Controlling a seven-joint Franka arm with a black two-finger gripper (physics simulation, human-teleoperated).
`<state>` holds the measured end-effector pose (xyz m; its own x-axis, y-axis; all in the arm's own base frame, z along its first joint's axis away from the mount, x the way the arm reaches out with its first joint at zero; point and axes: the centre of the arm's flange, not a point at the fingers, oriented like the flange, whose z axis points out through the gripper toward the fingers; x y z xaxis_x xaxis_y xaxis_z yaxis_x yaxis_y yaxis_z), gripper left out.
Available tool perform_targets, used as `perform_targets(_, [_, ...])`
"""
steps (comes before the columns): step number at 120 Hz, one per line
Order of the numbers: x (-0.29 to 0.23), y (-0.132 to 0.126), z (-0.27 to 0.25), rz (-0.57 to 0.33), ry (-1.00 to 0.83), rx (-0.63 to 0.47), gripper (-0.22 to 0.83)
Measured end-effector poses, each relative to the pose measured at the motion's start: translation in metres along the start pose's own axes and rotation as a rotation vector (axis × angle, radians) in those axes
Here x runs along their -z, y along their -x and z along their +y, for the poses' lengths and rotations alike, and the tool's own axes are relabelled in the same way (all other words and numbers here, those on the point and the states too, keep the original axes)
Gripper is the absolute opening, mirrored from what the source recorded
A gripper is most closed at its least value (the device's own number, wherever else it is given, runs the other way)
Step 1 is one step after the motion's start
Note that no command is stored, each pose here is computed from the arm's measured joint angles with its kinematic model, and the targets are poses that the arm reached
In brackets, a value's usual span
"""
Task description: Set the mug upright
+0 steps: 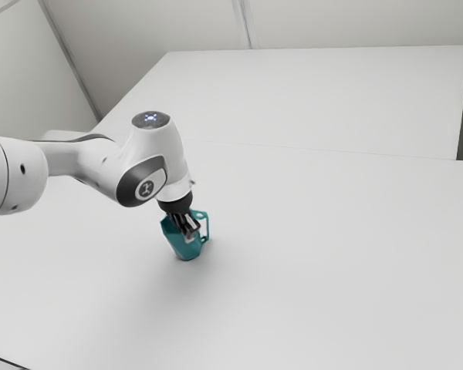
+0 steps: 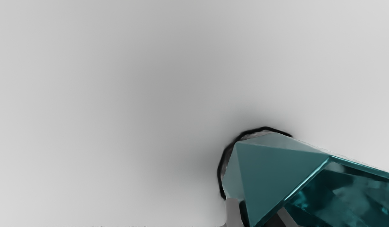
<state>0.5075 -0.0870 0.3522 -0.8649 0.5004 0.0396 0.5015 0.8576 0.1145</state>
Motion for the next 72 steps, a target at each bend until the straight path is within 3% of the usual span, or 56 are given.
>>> perform_targets(14, [0.004, 0.0, -0.001, -0.008, 0.006, -0.005, 0.28])
perform_targets(29, [0.02, -0.003, 0.001, -0.023, 0.018, 0.001, 0.43])
perform_targets(52, [0.061, -0.025, 0.029, -0.045, 0.043, 0.07, 0.54])
perform_targets(72, [0.105, -0.016, 0.035, -0.086, 0.056, 0.083, 0.58])
